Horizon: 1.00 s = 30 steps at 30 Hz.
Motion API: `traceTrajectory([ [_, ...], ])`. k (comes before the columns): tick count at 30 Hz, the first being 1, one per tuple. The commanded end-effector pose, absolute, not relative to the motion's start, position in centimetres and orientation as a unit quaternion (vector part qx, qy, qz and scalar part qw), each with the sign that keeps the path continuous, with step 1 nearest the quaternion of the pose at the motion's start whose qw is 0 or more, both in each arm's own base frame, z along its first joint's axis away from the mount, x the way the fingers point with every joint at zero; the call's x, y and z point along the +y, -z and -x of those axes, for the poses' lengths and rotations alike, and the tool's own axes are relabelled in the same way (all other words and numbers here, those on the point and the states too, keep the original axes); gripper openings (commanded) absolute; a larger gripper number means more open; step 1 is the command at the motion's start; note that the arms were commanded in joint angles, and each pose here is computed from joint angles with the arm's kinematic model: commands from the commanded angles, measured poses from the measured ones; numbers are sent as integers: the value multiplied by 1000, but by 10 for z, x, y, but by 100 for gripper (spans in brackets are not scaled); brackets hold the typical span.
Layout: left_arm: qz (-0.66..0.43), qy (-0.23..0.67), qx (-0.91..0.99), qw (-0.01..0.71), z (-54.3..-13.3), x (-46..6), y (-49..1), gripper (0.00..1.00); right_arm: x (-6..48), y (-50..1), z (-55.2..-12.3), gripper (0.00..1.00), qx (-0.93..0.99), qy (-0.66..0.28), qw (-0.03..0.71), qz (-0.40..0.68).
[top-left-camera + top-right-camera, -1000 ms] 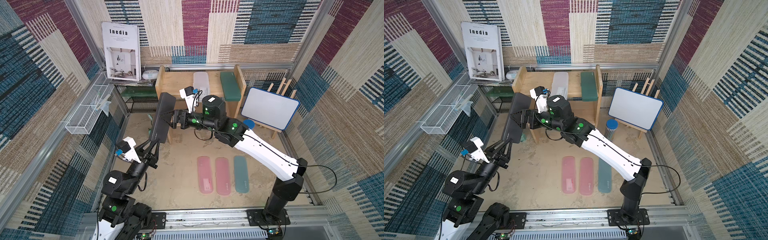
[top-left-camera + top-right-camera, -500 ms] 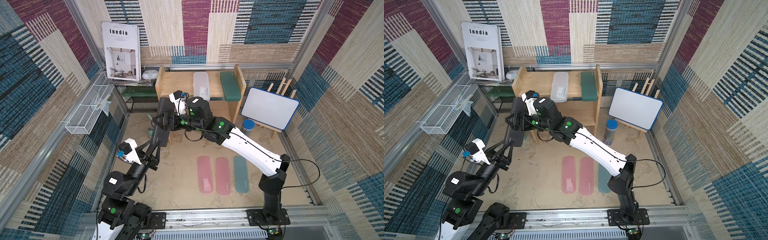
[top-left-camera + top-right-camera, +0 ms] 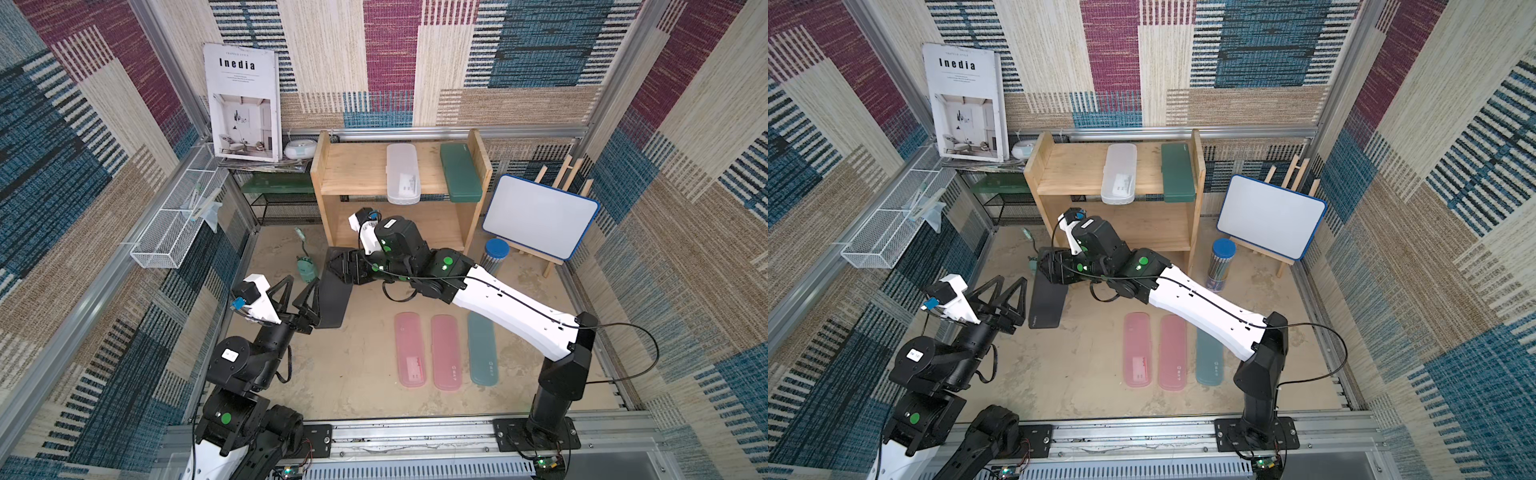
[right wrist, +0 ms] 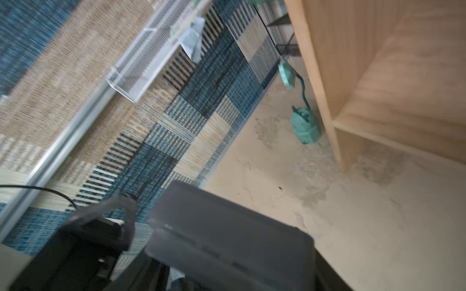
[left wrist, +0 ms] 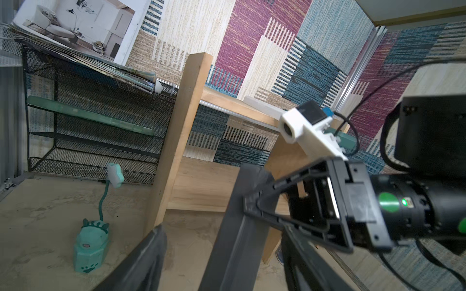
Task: Remove the pencil cases from the shelf
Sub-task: Place the pencil case at the center of the board.
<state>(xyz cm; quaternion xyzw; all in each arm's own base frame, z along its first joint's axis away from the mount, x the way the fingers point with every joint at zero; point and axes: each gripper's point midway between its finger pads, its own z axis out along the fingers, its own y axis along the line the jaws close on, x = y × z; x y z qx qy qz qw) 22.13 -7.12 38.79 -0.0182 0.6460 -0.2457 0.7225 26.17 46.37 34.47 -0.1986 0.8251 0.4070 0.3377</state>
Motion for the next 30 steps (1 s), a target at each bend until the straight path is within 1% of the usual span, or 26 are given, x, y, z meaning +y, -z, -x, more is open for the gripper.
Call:
traceTrajectory([
  [1,39,208,649,731,-223,-57,-389,77,444,-319,-259,56,841,-375,339,195],
  [3,51,190,656,729,-226,-51,-387,80,429,-290,-251,56,859,-350,319,197],
  [5,55,176,665,724,-229,-48,-384,81,415,-255,-241,57,880,-322,286,203],
  [8,59,171,680,711,-236,-49,-379,81,401,-201,-224,60,907,-289,222,210],
  [12,65,181,694,694,-246,-55,-368,82,406,-149,-204,61,921,-286,139,226],
  [16,68,190,706,679,-251,-60,-357,83,418,-111,-200,62,929,-261,76,251],
  [20,63,187,718,668,-253,-62,-348,83,421,-84,-208,62,937,-243,67,243],
  [25,65,186,725,660,-252,-62,-340,83,420,-64,-224,63,946,-230,66,220],
  [30,67,186,732,653,-254,-62,-333,83,415,-48,-241,68,952,-214,62,209],
])
